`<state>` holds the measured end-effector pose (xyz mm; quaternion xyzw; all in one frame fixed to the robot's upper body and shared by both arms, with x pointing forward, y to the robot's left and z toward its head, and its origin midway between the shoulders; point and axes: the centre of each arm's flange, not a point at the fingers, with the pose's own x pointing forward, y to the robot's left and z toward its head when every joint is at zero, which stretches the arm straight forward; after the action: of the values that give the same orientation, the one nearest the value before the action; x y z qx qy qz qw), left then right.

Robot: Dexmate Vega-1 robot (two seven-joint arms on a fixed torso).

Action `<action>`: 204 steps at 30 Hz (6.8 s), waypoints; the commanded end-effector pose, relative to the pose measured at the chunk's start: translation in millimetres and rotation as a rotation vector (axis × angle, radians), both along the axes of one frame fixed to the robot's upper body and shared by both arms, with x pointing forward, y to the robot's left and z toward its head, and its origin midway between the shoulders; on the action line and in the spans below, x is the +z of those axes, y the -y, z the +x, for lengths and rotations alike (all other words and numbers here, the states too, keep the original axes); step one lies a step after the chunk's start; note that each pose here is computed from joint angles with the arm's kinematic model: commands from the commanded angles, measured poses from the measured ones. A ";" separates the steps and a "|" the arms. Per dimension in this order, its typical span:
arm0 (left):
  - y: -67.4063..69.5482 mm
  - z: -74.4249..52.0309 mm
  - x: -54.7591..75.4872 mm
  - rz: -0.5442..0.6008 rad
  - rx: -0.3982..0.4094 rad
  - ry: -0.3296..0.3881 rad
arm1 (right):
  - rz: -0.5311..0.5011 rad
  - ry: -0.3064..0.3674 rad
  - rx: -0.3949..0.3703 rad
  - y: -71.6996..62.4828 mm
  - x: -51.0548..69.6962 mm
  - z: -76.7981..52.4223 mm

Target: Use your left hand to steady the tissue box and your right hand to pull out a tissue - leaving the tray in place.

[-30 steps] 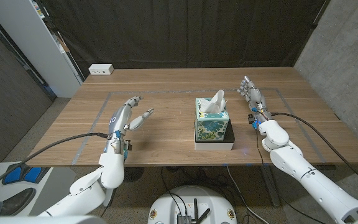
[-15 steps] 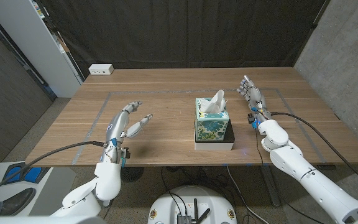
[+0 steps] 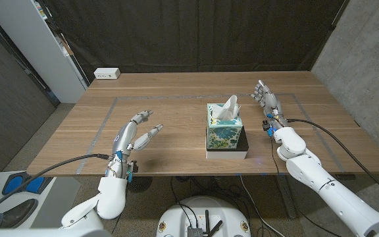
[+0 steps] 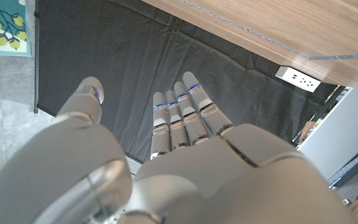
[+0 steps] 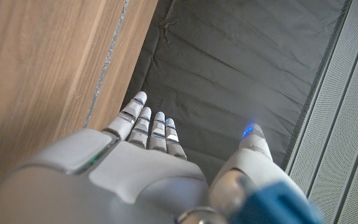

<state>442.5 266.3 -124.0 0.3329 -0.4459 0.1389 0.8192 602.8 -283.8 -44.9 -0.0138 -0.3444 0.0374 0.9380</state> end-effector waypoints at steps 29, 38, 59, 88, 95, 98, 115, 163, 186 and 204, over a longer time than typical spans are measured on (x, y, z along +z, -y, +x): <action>7.4 38.4 9.8 0.119 -0.498 -0.136 | 0.035 0.021 0.014 -11.1 -2.4 -6.5; 22.6 43.7 10.5 0.148 -0.571 -0.141 | 0.029 0.018 0.017 -12.7 -3.9 -9.4; 54.3 52.4 13.8 0.199 -0.597 -0.187 | 0.035 0.012 0.004 -5.0 -12.8 -19.8; 102.5 72.2 25.9 0.341 -0.664 -0.235 | 0.061 0.008 -0.006 4.0 -22.3 -21.0; 112.4 78.2 26.5 0.338 -0.677 -0.241 | 0.064 0.009 -0.008 7.2 -22.6 -21.3; 115.6 81.3 26.1 0.311 -0.702 -0.232 | 0.064 0.008 -0.012 9.3 -22.9 -21.9; 124.6 80.3 29.1 0.322 -0.687 -0.212 | 0.072 0.011 -0.014 13.5 -24.3 -23.2; 122.1 73.1 22.6 0.201 -0.646 -0.183 | 0.064 0.000 0.007 11.5 -27.2 -18.5; 116.3 66.3 26.1 0.148 -0.640 -0.144 | 0.050 0.007 0.004 8.3 -22.0 -22.8; 115.9 57.8 41.0 0.111 -0.686 -0.127 | 0.047 0.001 0.000 6.6 -22.0 -24.5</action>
<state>506.9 149.5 -91.6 0.2245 -0.4800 -0.1924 0.8259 578.7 -291.2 -66.9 0.0088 -0.3472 0.0301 0.9373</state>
